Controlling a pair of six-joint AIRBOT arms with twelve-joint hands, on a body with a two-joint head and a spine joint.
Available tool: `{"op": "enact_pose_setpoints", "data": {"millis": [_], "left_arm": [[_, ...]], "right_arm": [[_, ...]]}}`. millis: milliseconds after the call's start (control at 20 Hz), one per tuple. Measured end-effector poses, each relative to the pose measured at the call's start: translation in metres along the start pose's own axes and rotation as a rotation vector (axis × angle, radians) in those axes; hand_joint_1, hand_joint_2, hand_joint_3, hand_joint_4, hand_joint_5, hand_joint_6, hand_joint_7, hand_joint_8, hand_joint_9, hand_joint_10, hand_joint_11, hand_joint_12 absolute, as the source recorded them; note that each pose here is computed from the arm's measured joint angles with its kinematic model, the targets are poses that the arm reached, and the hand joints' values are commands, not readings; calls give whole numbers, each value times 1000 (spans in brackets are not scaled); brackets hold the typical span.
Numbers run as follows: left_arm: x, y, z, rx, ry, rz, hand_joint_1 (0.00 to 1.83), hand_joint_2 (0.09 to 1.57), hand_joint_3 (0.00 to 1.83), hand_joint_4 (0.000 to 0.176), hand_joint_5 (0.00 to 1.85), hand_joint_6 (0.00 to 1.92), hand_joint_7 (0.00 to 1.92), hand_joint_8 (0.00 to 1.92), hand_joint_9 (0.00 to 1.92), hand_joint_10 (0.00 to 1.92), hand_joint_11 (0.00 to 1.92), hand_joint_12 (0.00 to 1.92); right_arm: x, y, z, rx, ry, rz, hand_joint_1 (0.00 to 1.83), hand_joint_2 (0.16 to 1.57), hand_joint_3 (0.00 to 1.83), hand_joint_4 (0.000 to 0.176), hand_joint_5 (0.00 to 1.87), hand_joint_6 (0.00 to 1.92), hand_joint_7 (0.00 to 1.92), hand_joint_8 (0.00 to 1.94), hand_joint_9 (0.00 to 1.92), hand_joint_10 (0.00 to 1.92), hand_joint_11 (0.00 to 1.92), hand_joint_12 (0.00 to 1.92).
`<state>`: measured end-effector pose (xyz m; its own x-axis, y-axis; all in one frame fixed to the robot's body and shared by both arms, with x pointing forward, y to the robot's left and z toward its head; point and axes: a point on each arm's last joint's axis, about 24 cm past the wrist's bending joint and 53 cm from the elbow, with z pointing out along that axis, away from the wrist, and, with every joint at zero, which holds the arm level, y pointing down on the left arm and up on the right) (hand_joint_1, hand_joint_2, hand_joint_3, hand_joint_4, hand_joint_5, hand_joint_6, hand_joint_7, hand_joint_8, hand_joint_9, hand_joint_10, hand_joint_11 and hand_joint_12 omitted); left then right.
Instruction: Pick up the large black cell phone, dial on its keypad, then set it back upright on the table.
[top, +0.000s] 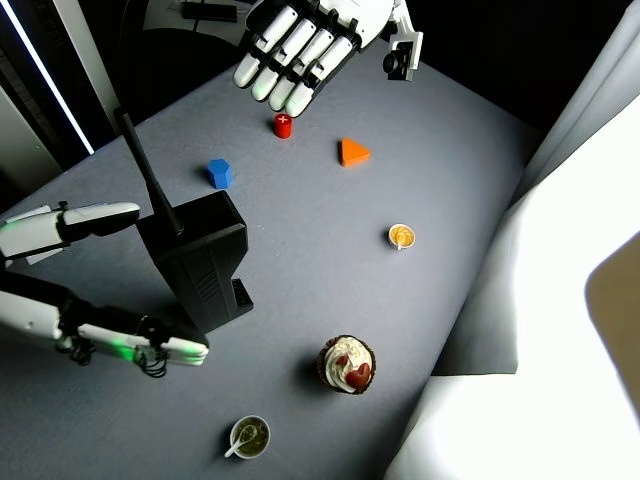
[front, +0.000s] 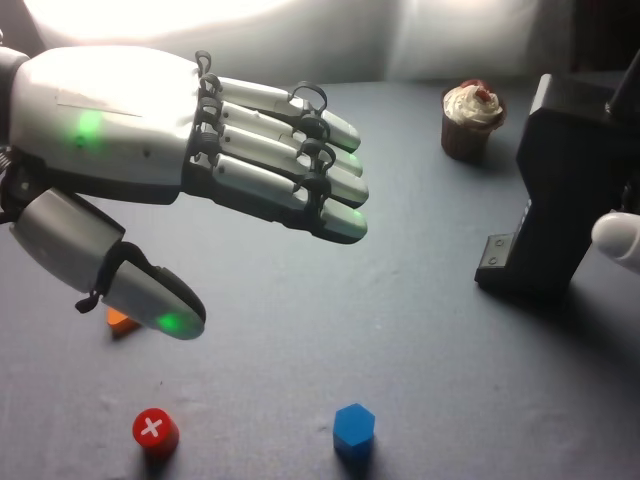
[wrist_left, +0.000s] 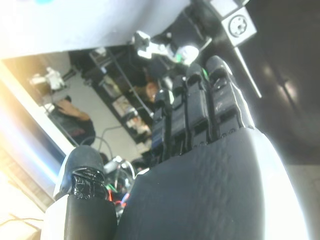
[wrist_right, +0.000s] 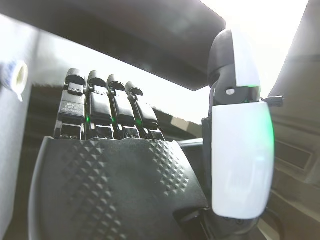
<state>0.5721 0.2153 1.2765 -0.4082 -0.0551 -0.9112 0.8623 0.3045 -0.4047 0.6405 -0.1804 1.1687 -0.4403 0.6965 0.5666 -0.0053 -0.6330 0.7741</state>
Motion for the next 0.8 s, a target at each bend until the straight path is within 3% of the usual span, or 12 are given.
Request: {"op": "enact_pose_setpoints", "data": {"millis": [400, 800], "left_arm": [[-1, 0, 0, 0, -2, 1, 194, 1152, 0, 34, 173, 1, 150, 1, 139, 0, 0, 327], [-1, 0, 0, -1, -4, 1, 195, 1149, 0, 35, 179, 2, 161, 1, 165, 3, 0, 403]], "right_arm": [[8, 5, 24, -33, 21, 15, 735, 919, 0, 0, 0, 0, 0, 0, 0, 0, 19, 10], [18, 4, 37, -38, 44, 14, 845, 905, 0, 0, 0, 0, 0, 0, 0, 0, 22, 14]]}}
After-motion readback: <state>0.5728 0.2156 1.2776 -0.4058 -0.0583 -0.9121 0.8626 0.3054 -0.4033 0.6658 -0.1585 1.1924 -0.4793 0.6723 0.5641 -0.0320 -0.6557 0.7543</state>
